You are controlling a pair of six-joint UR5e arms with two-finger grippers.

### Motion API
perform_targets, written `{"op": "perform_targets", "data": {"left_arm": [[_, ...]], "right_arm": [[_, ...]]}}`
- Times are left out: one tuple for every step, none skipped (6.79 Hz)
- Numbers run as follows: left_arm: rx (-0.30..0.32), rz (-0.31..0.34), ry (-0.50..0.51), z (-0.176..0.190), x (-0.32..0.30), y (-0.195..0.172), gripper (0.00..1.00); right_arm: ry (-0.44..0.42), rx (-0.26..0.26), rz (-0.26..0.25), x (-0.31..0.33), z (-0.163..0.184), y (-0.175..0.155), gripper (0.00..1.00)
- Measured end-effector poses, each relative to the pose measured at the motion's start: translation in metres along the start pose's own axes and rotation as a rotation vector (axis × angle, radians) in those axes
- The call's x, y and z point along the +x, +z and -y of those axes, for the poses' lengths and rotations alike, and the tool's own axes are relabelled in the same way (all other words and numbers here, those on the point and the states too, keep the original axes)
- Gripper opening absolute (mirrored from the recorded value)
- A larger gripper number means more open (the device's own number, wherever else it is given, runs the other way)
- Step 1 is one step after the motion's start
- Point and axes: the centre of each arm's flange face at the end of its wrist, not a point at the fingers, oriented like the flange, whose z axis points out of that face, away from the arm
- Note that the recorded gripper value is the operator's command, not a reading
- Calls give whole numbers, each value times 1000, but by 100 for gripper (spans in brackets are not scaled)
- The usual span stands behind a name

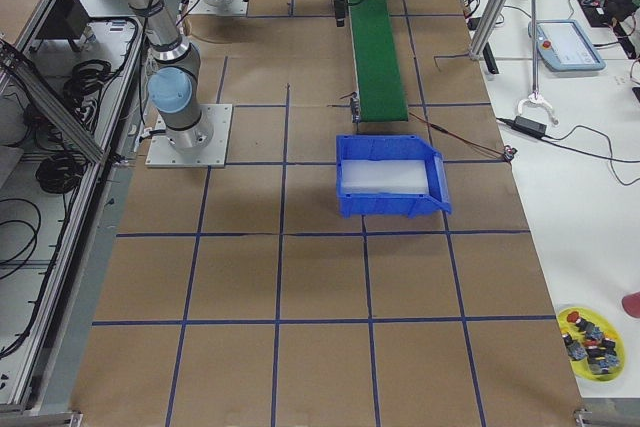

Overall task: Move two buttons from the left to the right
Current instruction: 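Open the left gripper, release the yellow button, and raise, then move the left gripper back over the bin to the red button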

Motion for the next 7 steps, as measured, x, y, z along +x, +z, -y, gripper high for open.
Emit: {"op": "perform_targets", "data": {"left_arm": [[0,-2,-25,1,-30,1,100],[3,-2,-36,0,-62,2,100],[2,-3,-31,-4,-93,5,100],[-3,-8,-38,-12,-134,11,100],[-11,-18,-65,-22,-178,21,100],[-12,-26,-90,-30,-208,33,100],[-7,-26,-100,-32,-220,45,100]], "right_arm": [[0,-1,0,0,0,1,100],[0,-3,0,0,0,1,100],[0,-3,0,0,0,1,100],[1,-4,0,0,0,1,100],[1,-5,0,0,0,2,100],[1,-5,0,0,0,2,100],[1,-5,0,0,0,2,100]]}}
